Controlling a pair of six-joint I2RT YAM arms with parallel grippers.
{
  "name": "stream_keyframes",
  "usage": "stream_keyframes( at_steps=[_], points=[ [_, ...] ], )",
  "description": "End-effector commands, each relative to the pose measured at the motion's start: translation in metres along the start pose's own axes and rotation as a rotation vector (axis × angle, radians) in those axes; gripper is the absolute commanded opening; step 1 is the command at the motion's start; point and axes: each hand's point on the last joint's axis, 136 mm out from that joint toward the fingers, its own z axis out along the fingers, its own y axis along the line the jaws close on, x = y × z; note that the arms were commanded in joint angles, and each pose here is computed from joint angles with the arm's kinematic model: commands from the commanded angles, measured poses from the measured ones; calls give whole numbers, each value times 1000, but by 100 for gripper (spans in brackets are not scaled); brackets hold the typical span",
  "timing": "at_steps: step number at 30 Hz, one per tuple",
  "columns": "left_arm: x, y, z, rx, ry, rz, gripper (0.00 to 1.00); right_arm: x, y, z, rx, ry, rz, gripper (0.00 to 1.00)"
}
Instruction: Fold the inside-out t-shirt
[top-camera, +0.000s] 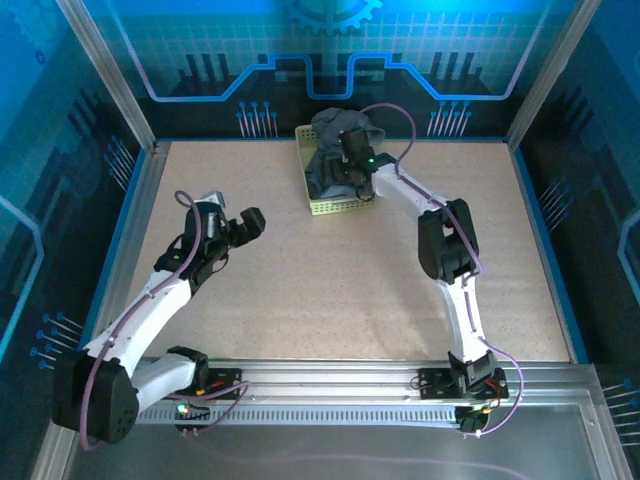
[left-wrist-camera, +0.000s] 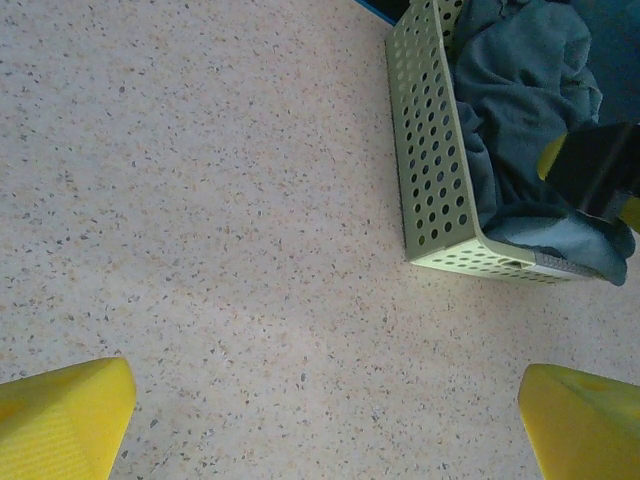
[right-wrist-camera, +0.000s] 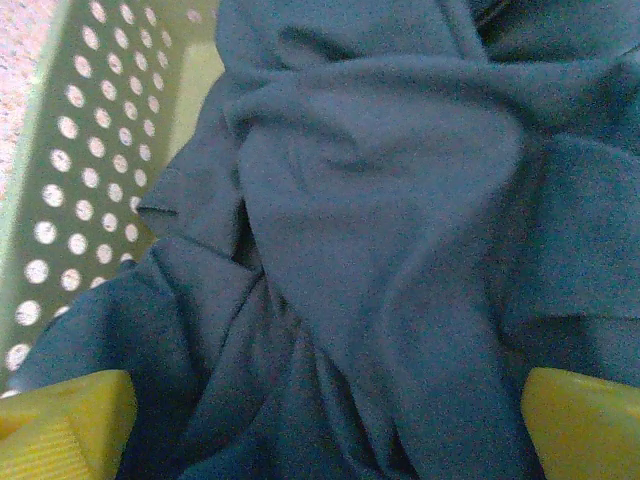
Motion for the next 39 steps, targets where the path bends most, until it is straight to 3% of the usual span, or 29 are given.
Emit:
stream_keyframes(
  at_steps=[1, 10, 13, 16, 19, 23, 30, 34, 39],
  points=[
    [-3, -14, -1, 40, 11, 20, 99, 15, -1, 19, 44, 69, -1, 100],
    [-5, -16, 1, 48, 5, 14, 99, 35, -2, 63, 97, 174, 19, 100],
    [-4, -15, 1, 48, 6, 13, 99, 40, -1, 71, 92, 190, 36, 95],
    [-4, -14, 1, 47, 7, 13, 99, 44, 5, 77, 67, 198, 51, 82],
    [-4, -14, 0, 46, 4, 14, 99, 39, 13, 76, 32, 188, 56, 59],
    [-3, -15, 0, 46, 11, 12, 99, 7, 37, 48, -30, 107, -1, 30],
    [0, -13, 2, 16, 49, 7, 99, -43, 71, -29, -78, -40, -86, 4],
    [3, -12, 6, 4, 77, 7, 99, -49, 87, -60, -87, -98, -118, 0],
    [6, -15, 6, 12, 104, 11, 99, -92, 80, -127, -55, -254, -95, 0]
  ],
)
